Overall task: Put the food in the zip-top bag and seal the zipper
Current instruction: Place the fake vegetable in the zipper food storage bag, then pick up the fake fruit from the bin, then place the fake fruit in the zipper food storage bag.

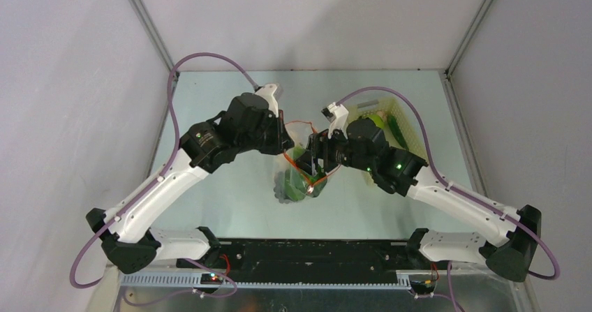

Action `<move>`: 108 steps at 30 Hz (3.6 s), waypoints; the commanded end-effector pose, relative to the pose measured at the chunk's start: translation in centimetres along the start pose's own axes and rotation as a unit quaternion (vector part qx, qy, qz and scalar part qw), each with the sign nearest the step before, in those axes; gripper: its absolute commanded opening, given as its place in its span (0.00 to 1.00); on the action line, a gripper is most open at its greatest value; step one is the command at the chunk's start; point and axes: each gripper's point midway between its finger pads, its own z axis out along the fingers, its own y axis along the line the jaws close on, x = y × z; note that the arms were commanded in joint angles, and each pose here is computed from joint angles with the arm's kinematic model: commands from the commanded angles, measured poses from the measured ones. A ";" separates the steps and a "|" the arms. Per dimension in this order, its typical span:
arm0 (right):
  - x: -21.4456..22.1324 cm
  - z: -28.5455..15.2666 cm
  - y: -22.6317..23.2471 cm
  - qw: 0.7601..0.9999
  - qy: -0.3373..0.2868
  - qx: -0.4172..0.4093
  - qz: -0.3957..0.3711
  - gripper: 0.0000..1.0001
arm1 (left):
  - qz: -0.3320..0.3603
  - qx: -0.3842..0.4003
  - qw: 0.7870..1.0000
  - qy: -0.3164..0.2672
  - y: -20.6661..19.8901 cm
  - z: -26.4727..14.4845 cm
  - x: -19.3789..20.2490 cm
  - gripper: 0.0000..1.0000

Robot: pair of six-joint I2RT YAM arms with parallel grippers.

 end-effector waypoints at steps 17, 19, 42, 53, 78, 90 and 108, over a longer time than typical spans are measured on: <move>-10.9 -9.3 -2.7 0.982 -0.186 0.045 -0.006 1.00 | -0.007 -0.029 0.998 -0.059 2.0 -2.0 -2.6 0.03; -9.8 -10.3 -6.6 0.978 -0.169 0.120 0.030 0.99 | -0.009 -0.042 0.997 -0.059 2.8 -2.0 -2.7 0.03; -3.5 -7.1 -34.7 0.845 -0.118 0.480 0.203 0.99 | -0.028 -0.066 0.997 -0.012 7.3 2.6 -0.5 0.02; 0.1 -3.1 -40.6 0.817 -0.107 0.512 0.242 0.99 | -0.032 -0.052 0.998 -0.008 7.2 2.9 -0.2 0.01; 1.9 -0.5 -44.7 0.791 -0.115 0.534 0.275 0.96 | -0.031 -0.045 0.999 -0.007 7.0 2.9 -0.1 0.00; -1.1 -3.5 -41.0 0.811 -0.108 0.525 0.234 0.62 | -0.035 -0.028 0.999 -0.004 6.5 2.8 0.2 0.00; -4.7 -2.8 -6.9 0.995 -0.089 0.019 0.038 0.52 | -0.042 -0.018 0.999 0.012 6.1 2.7 0.6 0.00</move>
